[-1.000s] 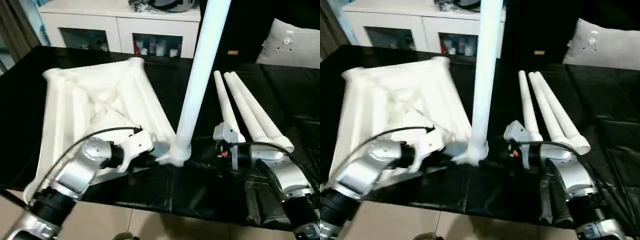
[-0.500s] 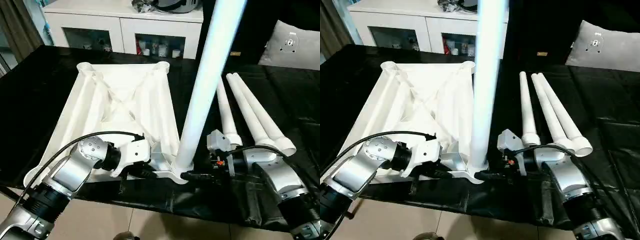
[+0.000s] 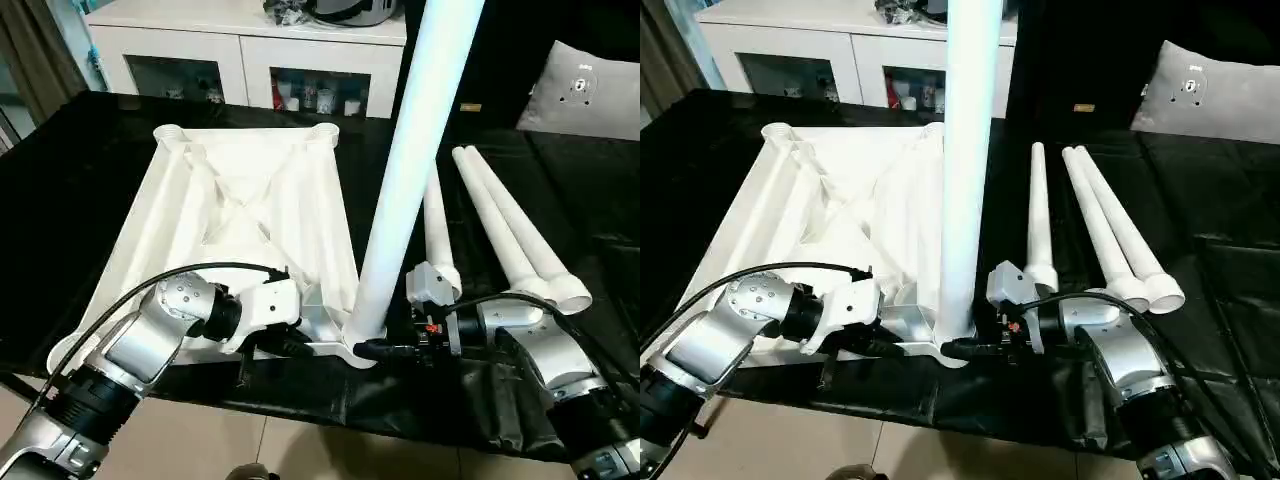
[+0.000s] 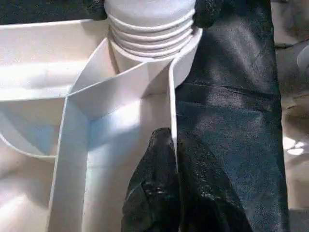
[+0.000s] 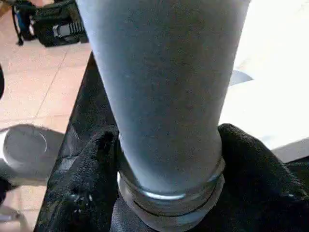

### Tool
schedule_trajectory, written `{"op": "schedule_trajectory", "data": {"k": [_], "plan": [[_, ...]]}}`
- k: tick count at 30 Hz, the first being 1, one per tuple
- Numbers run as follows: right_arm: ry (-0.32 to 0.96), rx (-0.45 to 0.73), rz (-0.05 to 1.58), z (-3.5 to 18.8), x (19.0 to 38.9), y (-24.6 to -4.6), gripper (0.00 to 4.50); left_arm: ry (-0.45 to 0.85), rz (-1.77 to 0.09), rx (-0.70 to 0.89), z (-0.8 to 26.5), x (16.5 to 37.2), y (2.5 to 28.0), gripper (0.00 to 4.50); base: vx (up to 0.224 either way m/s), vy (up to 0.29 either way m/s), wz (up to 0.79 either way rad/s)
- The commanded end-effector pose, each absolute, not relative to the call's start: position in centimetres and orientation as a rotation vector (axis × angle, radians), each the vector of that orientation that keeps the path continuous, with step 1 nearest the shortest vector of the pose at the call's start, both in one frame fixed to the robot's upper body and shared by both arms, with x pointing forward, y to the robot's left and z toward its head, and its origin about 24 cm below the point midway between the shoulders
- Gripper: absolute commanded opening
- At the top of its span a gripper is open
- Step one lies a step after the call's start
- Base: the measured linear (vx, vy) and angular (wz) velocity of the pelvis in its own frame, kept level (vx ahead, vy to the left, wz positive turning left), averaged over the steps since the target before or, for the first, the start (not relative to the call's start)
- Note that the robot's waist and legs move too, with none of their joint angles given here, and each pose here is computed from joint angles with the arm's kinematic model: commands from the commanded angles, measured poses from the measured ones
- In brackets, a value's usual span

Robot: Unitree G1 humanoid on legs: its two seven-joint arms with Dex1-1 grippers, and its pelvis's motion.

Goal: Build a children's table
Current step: Rotate leg to tighten

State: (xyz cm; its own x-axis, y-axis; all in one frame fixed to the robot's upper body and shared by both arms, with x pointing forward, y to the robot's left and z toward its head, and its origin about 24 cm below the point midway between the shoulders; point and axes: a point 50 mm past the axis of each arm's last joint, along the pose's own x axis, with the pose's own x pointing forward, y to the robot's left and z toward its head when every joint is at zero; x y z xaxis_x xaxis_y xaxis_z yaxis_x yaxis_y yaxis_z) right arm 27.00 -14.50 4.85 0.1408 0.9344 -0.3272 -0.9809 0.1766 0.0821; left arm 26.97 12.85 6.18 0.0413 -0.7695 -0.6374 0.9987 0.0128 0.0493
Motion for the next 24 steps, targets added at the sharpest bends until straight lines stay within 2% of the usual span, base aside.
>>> {"op": "schedule_trajectory", "data": {"k": [1,4,5,7,12,18,19,22,23,24], "plan": [[0.313,-0.126,1.4,5.1,26.8,-13.7,2.73,0.535,-1.48,0.556,5.4,26.4,12.0,0.0,0.0,0.0,0.0],[0.323,-0.088,1.206,4.1,27.7,-12.1,2.72,0.485,-1.253,0.431,6.0,27.7,10.4,0.0,0.0,0.0,0.0],[0.323,-0.088,1.202,4.1,27.8,-12.1,2.72,0.485,-1.249,0.428,6.0,27.7,10.4,0.0,0.0,0.0,0.0],[0.326,-0.047,1.065,3.7,28.9,-11.1,2.72,0.471,-1.15,0.363,6.4,28.3,9.4,0.0,0.0,0.0,0.0],[0.325,0.036,0.875,3.6,30.5,-9.1,2.72,0.433,-1.004,0.301,7.0,29.0,7.3,0.0,0.0,0.0,0.0],[0.331,0.013,0.695,3.3,31.8,-8.7,2.72,0.402,-0.902,0.255,7.6,29.2,5.0,0.0,0.0,0.0,0.0],[0.331,0.013,0.695,3.3,31.8,-8.7,3.28,0.402,-0.902,0.255,7.6,29.2,5.0,0.0,0.0,0.0,0.0],[0.327,0.043,0.699,3.4,31.6,-9.1,3.48,0.4,-0.912,0.269,7.6,29.2,5.1,0.0,0.0,0.0,0.0],[0.321,0.024,0.695,3.4,31.6,-9.3,3.7,0.4,-0.91,0.273,7.6,29.2,5.3,0.0,0.0,0.0,0.0],[0.297,-0.013,0.693,3.6,31.6,-9.6,3.7,0.398,-0.906,0.279,7.6,29.4,5.5,0.0,0.0,0.0,0.0]]}}
